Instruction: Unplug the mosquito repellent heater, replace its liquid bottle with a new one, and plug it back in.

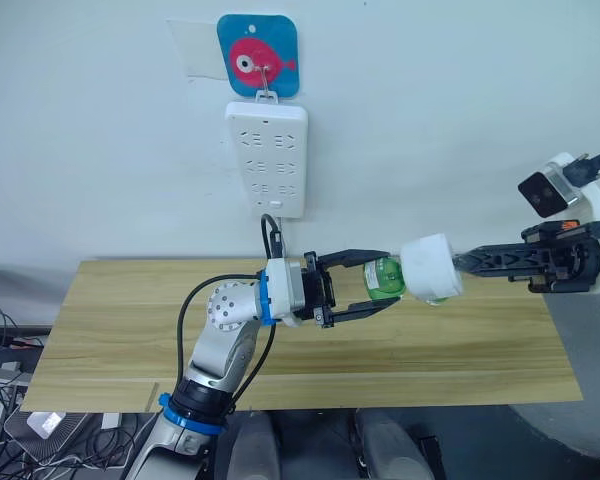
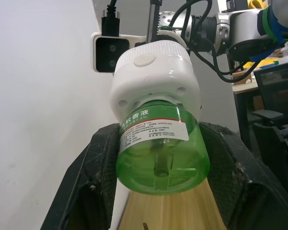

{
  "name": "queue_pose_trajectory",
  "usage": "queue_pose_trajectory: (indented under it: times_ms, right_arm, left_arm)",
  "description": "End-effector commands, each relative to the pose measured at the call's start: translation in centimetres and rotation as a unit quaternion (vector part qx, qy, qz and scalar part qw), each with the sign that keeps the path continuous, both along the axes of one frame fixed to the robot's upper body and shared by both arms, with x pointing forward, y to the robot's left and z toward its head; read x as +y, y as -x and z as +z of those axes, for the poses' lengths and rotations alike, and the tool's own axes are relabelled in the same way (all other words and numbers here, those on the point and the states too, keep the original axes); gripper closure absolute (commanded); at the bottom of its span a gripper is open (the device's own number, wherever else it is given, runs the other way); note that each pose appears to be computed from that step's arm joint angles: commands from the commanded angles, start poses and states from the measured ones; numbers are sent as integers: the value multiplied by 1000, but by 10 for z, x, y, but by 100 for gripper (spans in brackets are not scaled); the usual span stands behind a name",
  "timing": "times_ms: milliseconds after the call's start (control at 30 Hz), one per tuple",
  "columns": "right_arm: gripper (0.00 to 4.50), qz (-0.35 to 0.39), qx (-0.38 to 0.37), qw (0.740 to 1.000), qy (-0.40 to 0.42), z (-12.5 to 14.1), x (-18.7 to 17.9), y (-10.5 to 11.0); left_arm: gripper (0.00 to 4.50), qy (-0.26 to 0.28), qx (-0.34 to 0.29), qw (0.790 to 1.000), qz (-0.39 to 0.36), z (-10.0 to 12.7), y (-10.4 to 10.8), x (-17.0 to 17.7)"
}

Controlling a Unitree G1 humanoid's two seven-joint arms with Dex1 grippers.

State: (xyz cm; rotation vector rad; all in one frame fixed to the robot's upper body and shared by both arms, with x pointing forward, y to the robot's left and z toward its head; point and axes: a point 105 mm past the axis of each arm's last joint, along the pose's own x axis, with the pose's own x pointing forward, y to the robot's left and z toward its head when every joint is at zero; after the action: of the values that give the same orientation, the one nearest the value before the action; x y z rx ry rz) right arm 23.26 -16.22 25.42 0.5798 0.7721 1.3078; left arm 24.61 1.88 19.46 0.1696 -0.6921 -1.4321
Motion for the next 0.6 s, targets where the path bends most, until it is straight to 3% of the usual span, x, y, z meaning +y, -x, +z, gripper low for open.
queue_pose_trajectory:
  times_ms: [33, 333, 600]
  right_arm:
    - [447, 38, -13, 999, 0, 1, 13, 9]
    - [447, -1, -2, 1000, 7, 7, -5, 5]
    - [447, -79, 9, 997, 5, 11, -31, -18]
  left_arm:
    - [227, 18, -38, 999, -29, 16, 13, -11]
    - [227, 12, -36, 999, -26, 13, 12, -7]
    - [227, 11, -36, 999, -23, 12, 10, -8]
